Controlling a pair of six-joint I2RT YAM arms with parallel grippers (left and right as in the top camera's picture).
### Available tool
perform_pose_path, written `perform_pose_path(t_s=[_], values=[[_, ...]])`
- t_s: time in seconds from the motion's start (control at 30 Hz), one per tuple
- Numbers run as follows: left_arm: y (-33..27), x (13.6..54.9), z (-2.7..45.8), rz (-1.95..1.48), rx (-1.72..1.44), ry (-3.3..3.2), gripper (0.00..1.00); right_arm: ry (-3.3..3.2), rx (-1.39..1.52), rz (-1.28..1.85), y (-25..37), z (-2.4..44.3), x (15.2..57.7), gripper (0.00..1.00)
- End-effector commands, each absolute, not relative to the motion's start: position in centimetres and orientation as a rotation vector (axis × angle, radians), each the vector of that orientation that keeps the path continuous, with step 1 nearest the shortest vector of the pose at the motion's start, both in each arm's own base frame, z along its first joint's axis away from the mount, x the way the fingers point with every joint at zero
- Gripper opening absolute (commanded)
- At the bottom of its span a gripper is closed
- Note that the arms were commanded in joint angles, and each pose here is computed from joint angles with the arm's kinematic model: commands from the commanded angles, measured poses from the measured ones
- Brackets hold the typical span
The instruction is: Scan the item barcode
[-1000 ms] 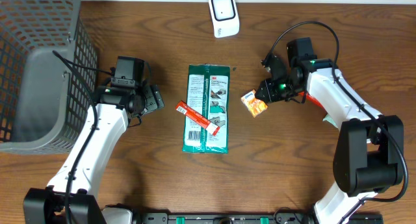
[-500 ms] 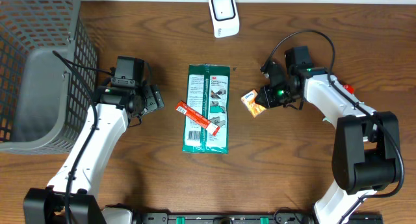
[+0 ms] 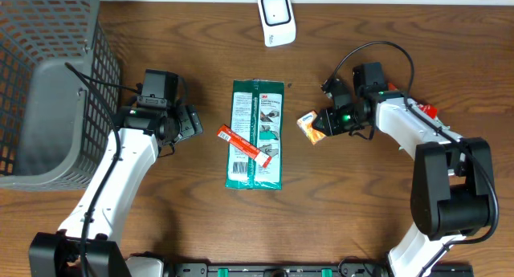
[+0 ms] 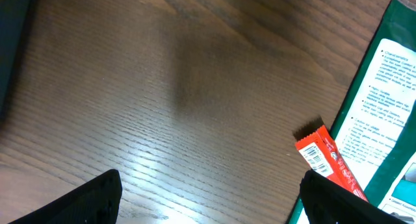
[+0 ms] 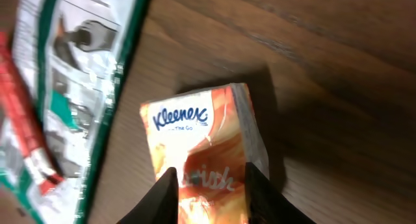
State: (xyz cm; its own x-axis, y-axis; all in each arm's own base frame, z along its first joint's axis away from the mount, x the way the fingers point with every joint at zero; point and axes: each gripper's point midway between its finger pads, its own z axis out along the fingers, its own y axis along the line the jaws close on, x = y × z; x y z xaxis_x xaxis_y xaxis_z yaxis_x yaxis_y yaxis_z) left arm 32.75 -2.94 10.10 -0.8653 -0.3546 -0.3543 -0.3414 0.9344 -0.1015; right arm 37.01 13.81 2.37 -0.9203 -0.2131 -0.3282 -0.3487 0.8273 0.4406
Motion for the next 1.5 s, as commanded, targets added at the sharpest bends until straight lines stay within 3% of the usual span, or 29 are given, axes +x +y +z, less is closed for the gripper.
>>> perform_pose_path(t_s=[0.0, 0.23, 0.53, 1.1, 1.47], values=[[-2.7, 33.0, 10.3, -0.041, -0.520, 2.710, 0.88, 2.661, -0.468, 0.895, 15.4, 4.3, 37.4, 0.31], [-2.7, 33.0, 10.3, -0.041, -0.520, 2.710, 0.89, 2.607, -0.471, 0.860, 15.0, 6.4, 38.2, 0.36], [-2.7, 33.0, 10.3, -0.041, -0.521, 2.710, 0.88, 2.668, -0.427, 0.657, 12.6, 5.0, 38.9, 0.32], [-2.7, 33.0, 10.3, -0.041, -0.520, 2.710, 0.89, 2.900, -0.322, 0.735, 14.1, 2.3, 33.2, 0.26], [-2.7, 33.0, 10.3, -0.041, -0.520, 2.710, 0.89, 2.892, -0.322, 0.700, 13.9, 2.2, 33.6, 0.28]])
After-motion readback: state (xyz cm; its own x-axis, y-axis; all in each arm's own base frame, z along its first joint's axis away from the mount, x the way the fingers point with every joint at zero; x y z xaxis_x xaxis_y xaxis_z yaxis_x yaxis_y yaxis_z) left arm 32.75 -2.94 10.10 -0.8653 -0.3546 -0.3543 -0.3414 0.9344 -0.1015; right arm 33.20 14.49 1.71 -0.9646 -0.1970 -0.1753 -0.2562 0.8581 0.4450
